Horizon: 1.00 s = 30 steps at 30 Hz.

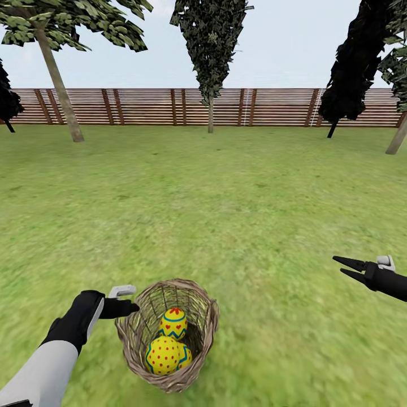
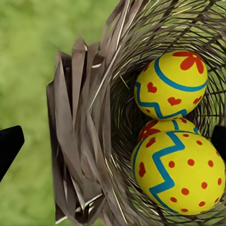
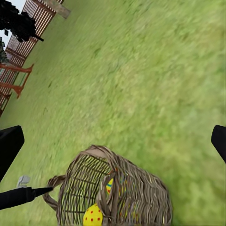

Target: Take the three Easter eggs out of the wicker basket on the lawn in the garden, then place them on the lawn next to a single tree (choose any tree) so that all three eggs are next to the same tree and none are left in the basket.

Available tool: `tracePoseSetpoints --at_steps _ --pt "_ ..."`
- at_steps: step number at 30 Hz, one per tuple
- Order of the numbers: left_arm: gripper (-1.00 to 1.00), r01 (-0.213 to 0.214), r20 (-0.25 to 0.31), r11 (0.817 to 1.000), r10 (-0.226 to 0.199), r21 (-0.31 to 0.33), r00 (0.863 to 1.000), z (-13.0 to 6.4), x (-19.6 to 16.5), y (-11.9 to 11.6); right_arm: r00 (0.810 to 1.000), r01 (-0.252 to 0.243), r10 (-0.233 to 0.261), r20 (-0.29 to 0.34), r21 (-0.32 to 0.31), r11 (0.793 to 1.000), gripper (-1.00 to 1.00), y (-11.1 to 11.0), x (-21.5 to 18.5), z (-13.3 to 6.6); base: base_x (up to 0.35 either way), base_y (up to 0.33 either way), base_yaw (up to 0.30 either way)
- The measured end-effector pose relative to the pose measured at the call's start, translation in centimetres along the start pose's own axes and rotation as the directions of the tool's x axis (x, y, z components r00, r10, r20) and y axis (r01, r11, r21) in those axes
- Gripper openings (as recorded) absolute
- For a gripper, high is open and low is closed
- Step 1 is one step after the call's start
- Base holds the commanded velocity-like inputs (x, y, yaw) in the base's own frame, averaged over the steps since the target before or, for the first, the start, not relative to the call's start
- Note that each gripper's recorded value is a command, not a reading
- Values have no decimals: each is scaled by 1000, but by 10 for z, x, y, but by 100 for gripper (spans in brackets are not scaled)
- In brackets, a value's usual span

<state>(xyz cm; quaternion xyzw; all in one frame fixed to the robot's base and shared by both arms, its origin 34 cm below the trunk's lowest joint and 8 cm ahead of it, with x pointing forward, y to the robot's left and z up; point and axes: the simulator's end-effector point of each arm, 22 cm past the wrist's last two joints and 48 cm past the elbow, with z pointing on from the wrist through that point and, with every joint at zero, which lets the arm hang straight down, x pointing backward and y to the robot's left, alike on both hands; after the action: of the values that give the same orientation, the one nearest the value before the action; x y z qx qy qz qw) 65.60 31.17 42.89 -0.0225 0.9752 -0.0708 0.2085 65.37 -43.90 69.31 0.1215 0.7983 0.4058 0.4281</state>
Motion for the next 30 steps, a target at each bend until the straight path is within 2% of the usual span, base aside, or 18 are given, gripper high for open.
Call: tracePoseSetpoints --at_steps 19,26,27,30 --pt "100 0 0 1000 0 -1 1000 33 26 7 1000 3 -3 0 -1 1000 100 -30 30 5 0 0 0" --pt "100 1 -3 1000 -1 0 1000 34 27 6 1000 3 -3 1 0 1000 100 -30 30 5 0 0 0" --pt "-100 1 -3 1000 -1 1 1000 34 27 6 1000 3 -3 1 0 1000 100 -30 30 5 0 0 0" --pt "-100 -2 -2 1000 2 -3 1000 34 27 8 1000 3 -3 1 0 1000 100 -30 30 5 0 0 0"
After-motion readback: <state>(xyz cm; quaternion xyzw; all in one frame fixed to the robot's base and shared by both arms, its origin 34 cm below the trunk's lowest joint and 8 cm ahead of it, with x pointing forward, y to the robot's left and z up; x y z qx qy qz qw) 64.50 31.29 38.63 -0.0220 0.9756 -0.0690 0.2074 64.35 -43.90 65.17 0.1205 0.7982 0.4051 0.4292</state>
